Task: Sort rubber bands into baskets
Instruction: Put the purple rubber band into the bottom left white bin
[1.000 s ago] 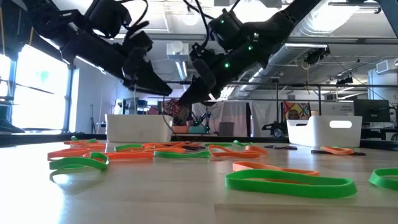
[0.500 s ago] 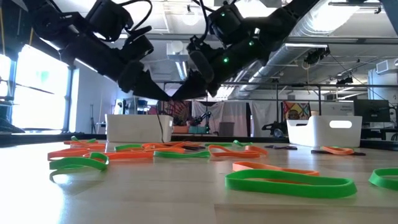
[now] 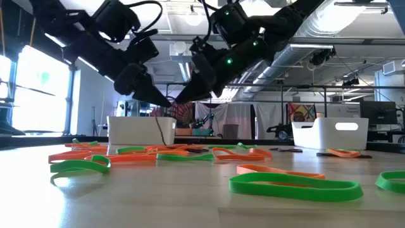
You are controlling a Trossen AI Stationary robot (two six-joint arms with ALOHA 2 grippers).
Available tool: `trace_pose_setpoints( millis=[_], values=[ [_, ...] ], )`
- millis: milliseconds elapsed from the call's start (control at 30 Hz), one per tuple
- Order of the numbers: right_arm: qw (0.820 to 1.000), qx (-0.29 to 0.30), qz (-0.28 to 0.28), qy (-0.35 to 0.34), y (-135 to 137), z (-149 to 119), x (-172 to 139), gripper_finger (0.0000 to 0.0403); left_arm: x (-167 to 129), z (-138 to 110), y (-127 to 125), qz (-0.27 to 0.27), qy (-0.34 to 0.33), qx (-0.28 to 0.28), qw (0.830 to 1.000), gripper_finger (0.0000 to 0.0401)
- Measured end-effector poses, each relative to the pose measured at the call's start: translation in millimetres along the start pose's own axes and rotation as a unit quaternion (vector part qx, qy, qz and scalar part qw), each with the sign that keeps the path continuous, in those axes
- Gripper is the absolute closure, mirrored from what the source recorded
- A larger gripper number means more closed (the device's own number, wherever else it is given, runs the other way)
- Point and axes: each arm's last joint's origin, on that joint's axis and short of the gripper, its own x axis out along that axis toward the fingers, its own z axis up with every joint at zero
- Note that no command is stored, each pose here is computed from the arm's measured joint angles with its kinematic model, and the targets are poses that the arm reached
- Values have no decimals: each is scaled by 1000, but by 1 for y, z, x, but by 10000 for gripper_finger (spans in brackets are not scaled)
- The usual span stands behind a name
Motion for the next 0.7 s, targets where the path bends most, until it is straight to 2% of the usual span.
trace_pose_setpoints(
  millis=[100,200,300,433,600,700],
  values=[
    [999,-2,-32,4,2,-1,0,323,1,8,2,0,14,10,1000,400],
    [999,-2,-36,5,5,0,-2,276,0,15,3,-3,31,17,999,401],
    [999,-4,-33,7,7,6,-11,257,-5,23,5,-13,39,23,999,401],
    [998,-11,-57,34,5,11,-29,288,-20,36,7,-45,30,22,998,401],
    [995,-7,-87,54,-8,6,-40,383,-47,56,8,-69,30,23,997,401],
    [996,4,-81,48,-14,-4,-38,390,-66,67,5,-88,43,26,995,401]
  ],
)
